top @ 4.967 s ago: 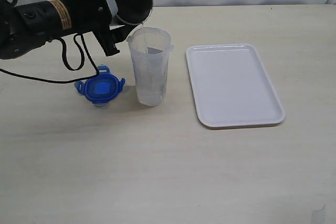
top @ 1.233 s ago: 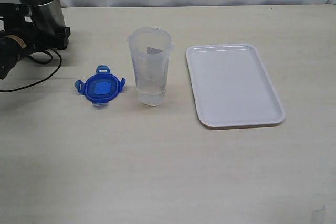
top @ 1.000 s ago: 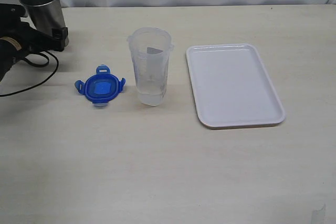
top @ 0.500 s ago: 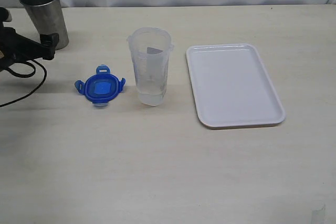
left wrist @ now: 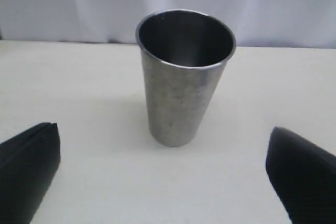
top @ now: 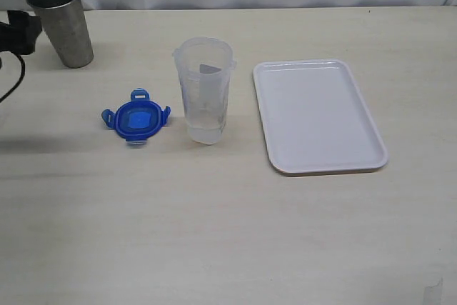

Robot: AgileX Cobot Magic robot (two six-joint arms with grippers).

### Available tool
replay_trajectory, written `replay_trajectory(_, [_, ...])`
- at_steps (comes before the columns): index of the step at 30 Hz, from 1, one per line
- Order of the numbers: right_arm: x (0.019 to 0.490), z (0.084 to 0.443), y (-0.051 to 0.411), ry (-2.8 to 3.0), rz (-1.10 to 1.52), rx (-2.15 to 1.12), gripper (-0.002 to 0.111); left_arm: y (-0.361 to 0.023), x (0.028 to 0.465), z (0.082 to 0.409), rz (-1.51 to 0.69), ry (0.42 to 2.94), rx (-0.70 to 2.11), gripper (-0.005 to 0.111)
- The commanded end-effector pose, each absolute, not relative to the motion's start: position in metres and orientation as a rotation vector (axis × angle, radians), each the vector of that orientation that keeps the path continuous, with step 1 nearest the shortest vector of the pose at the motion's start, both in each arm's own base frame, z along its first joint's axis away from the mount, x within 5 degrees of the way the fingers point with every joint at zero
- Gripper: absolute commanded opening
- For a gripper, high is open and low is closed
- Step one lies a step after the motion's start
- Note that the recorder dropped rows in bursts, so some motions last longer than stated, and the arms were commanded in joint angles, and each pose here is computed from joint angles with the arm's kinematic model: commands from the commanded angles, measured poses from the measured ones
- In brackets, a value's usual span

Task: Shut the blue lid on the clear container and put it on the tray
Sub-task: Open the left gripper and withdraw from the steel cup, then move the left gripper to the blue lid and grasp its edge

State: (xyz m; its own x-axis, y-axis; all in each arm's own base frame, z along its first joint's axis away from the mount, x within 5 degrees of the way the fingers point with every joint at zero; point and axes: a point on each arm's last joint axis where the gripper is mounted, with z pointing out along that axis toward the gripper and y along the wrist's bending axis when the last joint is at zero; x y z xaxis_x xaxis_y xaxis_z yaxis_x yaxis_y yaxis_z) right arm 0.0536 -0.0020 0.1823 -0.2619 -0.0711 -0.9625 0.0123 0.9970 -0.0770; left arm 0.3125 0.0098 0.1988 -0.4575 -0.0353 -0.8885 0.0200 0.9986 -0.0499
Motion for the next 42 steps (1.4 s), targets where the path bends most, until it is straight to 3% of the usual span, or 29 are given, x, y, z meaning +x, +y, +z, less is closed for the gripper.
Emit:
replay_trajectory(1, [0.053, 0.182, -0.002, 1.826, -0.08, -0.035, 0.004, 0.019, 0.303, 0.227, 0.008, 2.219, -0.15, 0.1])
replay_trajectory(6, [0.053, 0.182, -0.002, 1.826, -0.08, -0.035, 0.004, 0.026, 0.298, 0.24, 0.104, 2.623, -0.262, 0.1])
replay_trajectory(10, [0.053, 0.182, -0.002, 1.826, -0.08, -0.035, 0.004, 0.012, 0.294, 0.243, -0.084, 2.831, -0.099, 0.1])
replay_trajectory(14, [0.053, 0.182, -0.002, 1.826, -0.08, -0.035, 0.004, -0.005, 0.299, 0.246, -0.304, 2.755, 0.06, 0.1])
replay_trajectory(19, [0.053, 0.182, -0.002, 1.826, -0.08, -0.035, 0.004, -0.014, 0.307, 0.245, -0.461, 2.616, -0.069, 0.1])
replay_trajectory(30, [0.053, 0.182, -0.002, 1.826, -0.08, -0.035, 0.004, -0.023, 0.313, 0.192, -0.401, 2.764, 0.092, 0.1])
replay_trajectory(42, [0.053, 0.182, -0.002, 1.826, -0.08, -0.035, 0.004, -0.078, 0.327, 0.154, -0.357, 2.737, 0.23, 0.1])
